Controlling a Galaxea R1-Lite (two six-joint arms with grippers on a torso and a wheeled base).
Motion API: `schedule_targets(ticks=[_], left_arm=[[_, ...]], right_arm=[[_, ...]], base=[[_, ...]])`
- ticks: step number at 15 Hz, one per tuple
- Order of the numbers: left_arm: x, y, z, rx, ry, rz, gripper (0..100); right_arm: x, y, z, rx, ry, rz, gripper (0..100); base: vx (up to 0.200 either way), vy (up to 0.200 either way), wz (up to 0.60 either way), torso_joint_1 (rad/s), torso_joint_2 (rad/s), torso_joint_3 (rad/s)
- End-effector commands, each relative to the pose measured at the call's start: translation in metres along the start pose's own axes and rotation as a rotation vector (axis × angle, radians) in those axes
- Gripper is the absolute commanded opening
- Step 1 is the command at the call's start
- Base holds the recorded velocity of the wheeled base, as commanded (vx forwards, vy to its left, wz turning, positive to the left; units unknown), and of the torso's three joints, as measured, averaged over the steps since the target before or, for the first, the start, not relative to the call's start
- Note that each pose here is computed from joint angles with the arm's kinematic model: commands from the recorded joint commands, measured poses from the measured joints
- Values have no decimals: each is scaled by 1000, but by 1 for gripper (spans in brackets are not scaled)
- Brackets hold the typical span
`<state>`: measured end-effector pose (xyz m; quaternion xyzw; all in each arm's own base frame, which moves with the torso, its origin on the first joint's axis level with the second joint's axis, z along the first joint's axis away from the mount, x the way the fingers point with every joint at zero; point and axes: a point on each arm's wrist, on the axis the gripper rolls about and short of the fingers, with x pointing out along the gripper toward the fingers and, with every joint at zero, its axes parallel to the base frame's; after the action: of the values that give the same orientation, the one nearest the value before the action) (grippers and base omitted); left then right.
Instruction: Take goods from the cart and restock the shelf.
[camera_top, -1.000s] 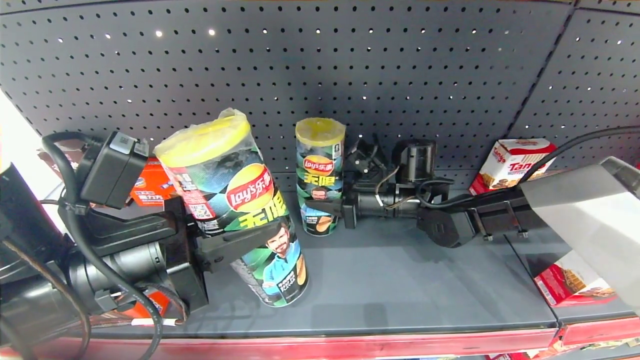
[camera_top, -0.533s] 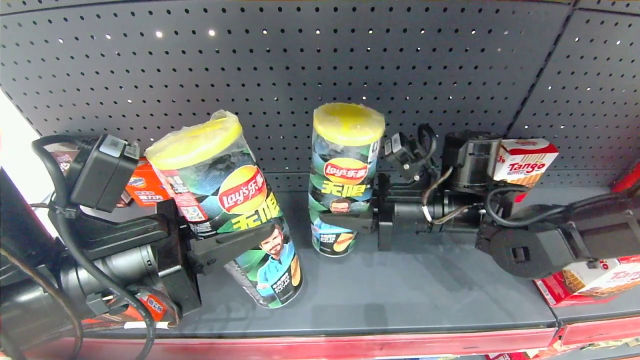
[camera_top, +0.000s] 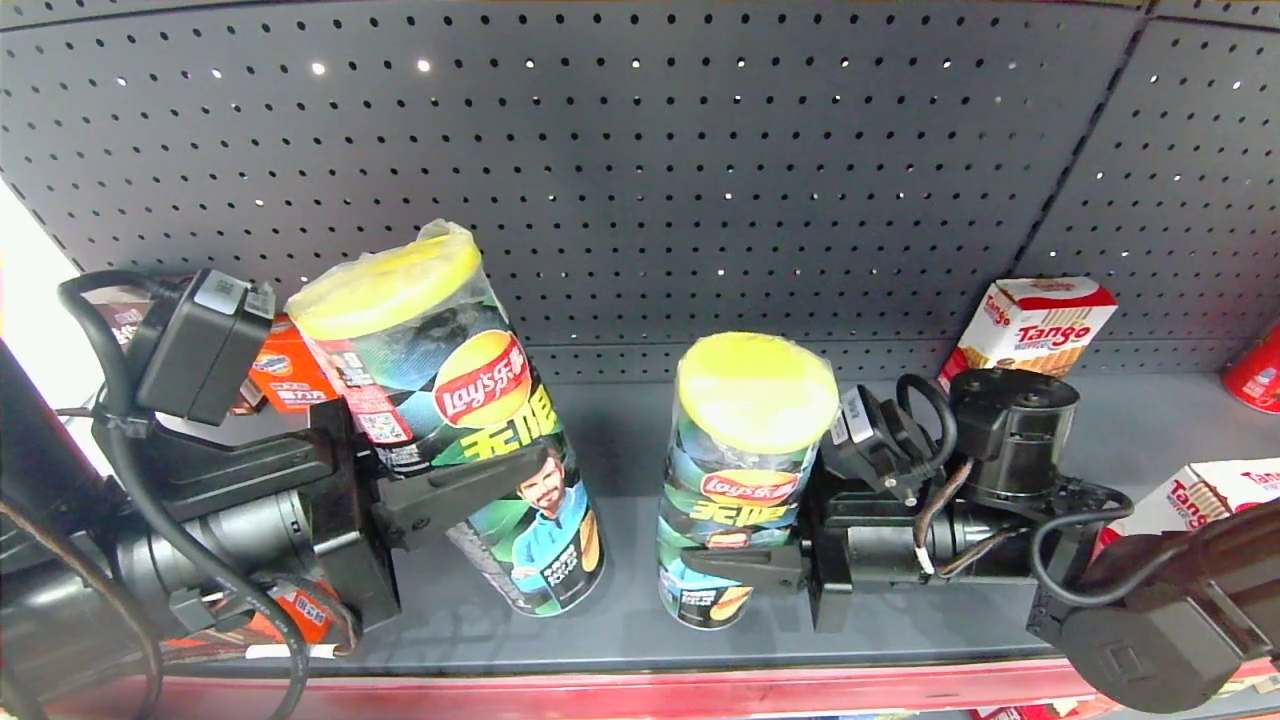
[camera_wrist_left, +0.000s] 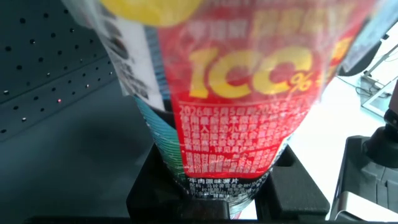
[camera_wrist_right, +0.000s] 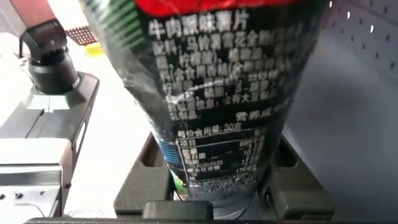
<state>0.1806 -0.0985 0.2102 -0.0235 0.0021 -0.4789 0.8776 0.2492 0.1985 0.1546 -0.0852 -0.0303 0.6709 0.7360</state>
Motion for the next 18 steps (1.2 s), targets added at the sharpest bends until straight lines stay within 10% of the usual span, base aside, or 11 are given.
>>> schedule_targets(ticks=[1,9,10,18], left_arm=[[-1,-1,1,1,-2,0,0],[-4,-2,-10,-17,29,0,0],[-4,-2,-10,-17,29,1,0],[-3,-2,-7,-11,19,-4,0]], right_arm=[[0,-3,-12,29,23,3,0],[6,-14,-32,50,42,-11,0],[6,-14,-32,49,43,-14,100],[-44,-3,12,-35,-13,-116,100]], base=[[0,0,0,0,0,0],[0,0,0,0,0,0],[0,0,0,0,0,0],[0,0,0,0,0,0]])
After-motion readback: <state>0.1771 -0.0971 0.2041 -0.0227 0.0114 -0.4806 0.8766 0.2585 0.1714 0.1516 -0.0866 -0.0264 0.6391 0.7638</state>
